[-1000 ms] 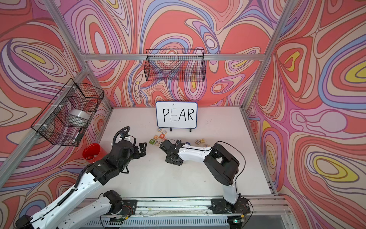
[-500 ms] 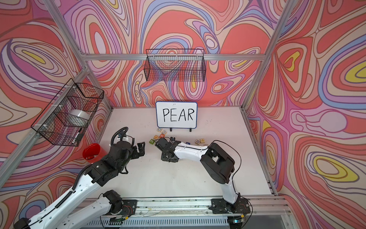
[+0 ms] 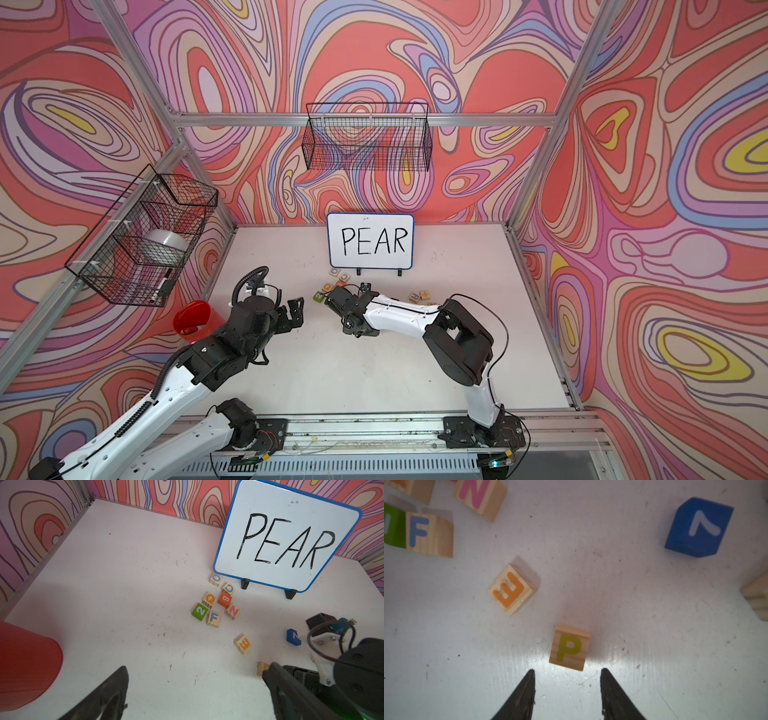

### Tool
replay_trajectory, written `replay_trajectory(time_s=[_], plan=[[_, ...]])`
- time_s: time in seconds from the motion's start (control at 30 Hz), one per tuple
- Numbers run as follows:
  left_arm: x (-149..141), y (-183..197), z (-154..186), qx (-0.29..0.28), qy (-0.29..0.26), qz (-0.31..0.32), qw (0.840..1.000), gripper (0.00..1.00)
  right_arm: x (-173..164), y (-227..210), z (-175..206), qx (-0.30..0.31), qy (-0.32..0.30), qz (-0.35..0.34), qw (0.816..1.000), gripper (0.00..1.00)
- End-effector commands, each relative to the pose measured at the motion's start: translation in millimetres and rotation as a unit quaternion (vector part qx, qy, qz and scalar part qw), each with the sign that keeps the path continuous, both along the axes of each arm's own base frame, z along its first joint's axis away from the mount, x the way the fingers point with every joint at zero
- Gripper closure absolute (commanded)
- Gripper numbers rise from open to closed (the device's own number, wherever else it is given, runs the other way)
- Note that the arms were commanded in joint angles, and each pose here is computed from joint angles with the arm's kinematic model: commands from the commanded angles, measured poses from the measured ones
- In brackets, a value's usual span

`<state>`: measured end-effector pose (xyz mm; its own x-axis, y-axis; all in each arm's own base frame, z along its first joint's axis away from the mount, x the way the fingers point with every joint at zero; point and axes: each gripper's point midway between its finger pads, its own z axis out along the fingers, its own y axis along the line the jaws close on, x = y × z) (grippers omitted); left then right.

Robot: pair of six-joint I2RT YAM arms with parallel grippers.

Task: Spell the uppercase word “pear” with letter blocks
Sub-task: Place the letter block at the center of the board.

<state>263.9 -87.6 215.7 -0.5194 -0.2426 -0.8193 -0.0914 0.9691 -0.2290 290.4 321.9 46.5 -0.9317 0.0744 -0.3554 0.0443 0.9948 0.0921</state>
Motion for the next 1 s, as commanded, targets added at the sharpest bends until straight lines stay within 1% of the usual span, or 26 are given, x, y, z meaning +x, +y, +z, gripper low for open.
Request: replay_trajectory(time_s=[0.0,0.13,0.33,0.43,0.53,0.7,0.9,0.97], plan=[[-5.1,5.5,-3.6,0.003,0.005,0.007,1.0,0.0,6.9,4.4,-6.9,-0.009,-0.008,0.0,1.0,0.46],[-6.9,8.0,-1.8,0.003,0.002,0.01,1.0,0.0,9.5,2.0,-12.7,-0.025,-0.007,-0.008,1.0,0.45],[-8.6,9.8,-1.2,0.001,-0.001,0.011,1.0,0.0,12.1,2.5,-23.7,-0.033,-0.003,-0.007,0.999,0.47],[-9.4,11.1,-0.7,0.002,-0.002,0.013,1.0,0.0,10.9,-0.3,-27.2,-0.04,0.0,-0.009,0.999,0.52],[-10.3,11.8,-0.4,0.0,-0.003,0.014,1.0,0.0,9.9,-4.1,-26.5,-0.044,0.0,-0.012,0.999,0.6],[-11.4,12.8,-0.9,-0.003,-0.005,0.015,1.0,0.0,4.4,-0.3,-18.4,-0.017,0.003,-0.01,1.0,0.7],[-11.6,10.5,1.7,-0.01,-0.01,0.01,1.0,0.0,-18.0,11.8,-15.1,0.012,0.029,0.007,0.999,0.72],[-11.6,9.7,1.6,-0.014,-0.012,0.009,1.0,0.0,-27.5,22.1,-16.7,0.03,0.039,0.014,0.999,0.72]])
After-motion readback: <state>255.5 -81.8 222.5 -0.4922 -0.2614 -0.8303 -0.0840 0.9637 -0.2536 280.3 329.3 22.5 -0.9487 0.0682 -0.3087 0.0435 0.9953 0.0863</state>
